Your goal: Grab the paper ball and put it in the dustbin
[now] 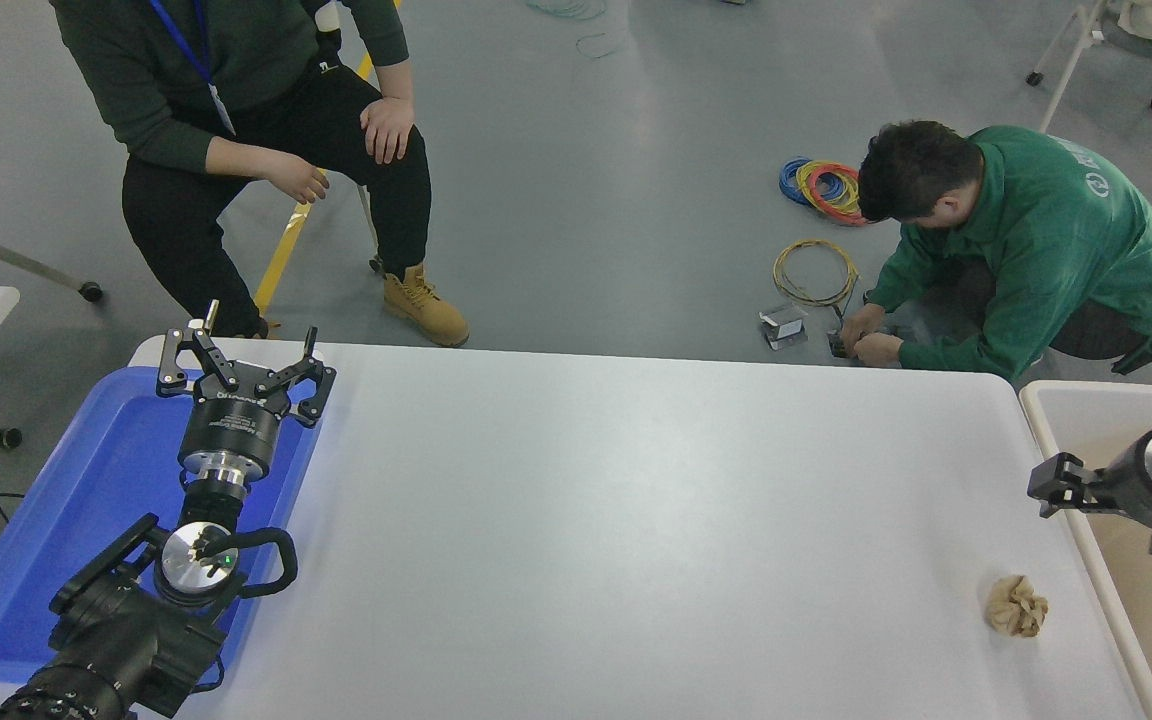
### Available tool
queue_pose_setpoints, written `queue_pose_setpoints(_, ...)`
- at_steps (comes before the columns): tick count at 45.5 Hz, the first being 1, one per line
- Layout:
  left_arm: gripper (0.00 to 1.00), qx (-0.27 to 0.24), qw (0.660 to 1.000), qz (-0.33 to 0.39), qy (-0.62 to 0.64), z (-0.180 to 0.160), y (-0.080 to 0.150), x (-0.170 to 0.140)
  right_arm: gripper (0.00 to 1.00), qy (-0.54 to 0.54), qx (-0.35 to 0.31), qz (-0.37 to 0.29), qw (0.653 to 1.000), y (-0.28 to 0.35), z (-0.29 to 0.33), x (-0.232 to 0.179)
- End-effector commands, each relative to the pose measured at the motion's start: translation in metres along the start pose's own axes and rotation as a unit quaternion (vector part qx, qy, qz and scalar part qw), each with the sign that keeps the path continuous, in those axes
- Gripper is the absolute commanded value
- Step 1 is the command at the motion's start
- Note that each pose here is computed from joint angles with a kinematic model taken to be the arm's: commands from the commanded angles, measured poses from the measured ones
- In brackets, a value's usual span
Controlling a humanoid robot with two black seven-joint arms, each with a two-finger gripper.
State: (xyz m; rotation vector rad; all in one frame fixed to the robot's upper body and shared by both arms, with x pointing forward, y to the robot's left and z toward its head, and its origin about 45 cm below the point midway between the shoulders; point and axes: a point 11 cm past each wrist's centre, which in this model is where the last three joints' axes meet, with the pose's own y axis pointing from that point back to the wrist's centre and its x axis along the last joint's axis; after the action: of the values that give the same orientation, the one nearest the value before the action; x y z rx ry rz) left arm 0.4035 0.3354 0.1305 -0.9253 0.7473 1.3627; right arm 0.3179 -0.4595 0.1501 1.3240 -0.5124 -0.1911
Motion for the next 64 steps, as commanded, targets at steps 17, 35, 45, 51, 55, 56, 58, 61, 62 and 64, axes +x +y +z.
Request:
queue_pose_setpoints(17,1.00,0.000,1.000,0.000,0.000,0.000,0.000,0.000,1.00,-0.005,0.012,-0.009,1.000,-0.050,-0.018,-0.048)
queue_pose_setpoints(35,1.00,-0.001,1.000,0.000,0.001,0.000,0.000,0.000,1.00,-0.024,0.012,0.004,1.000,-0.070,-0.023,-0.059)
queue_pose_setpoints(45,1.00,-0.001,1.000,0.000,0.000,0.000,0.000,0.000,1.00,-0.032,0.004,0.017,0.999,-0.075,-0.017,-0.057)
queue_pose_setpoints(51,1.00,0.000,1.000,-0.001,0.000,0.000,0.000,0.000,0.99,-0.033,0.001,0.018,0.999,-0.078,-0.015,-0.059)
queue_pose_setpoints(55,1.00,-0.001,1.000,0.000,0.000,0.000,0.000,0.000,0.98,-0.035,-0.002,0.021,0.999,-0.080,-0.013,-0.062)
queue_pose_setpoints(56,1.00,-0.001,1.000,0.000,0.000,0.000,0.000,0.000,0.97,-0.035,-0.003,0.021,0.999,-0.081,-0.011,-0.063)
queue_pose_setpoints(58,1.00,0.000,1.000,0.000,0.000,0.000,0.000,0.000,0.94,-0.035,-0.005,0.023,0.999,-0.082,-0.010,-0.064)
queue_pose_setpoints(61,1.00,-0.001,1.000,0.000,0.001,0.000,0.000,0.000,0.86,-0.034,-0.005,0.021,0.999,-0.083,-0.010,-0.067)
queue_pose_setpoints(62,1.00,-0.001,1.000,0.000,0.000,0.000,0.000,0.000,0.84,-0.034,-0.006,0.022,0.999,-0.083,-0.009,-0.066)
queue_pose_setpoints(64,1.00,-0.001,1.000,0.000,0.000,0.000,0.000,0.000,0.80,-0.034,-0.006,0.021,0.999,-0.083,-0.009,-0.067)
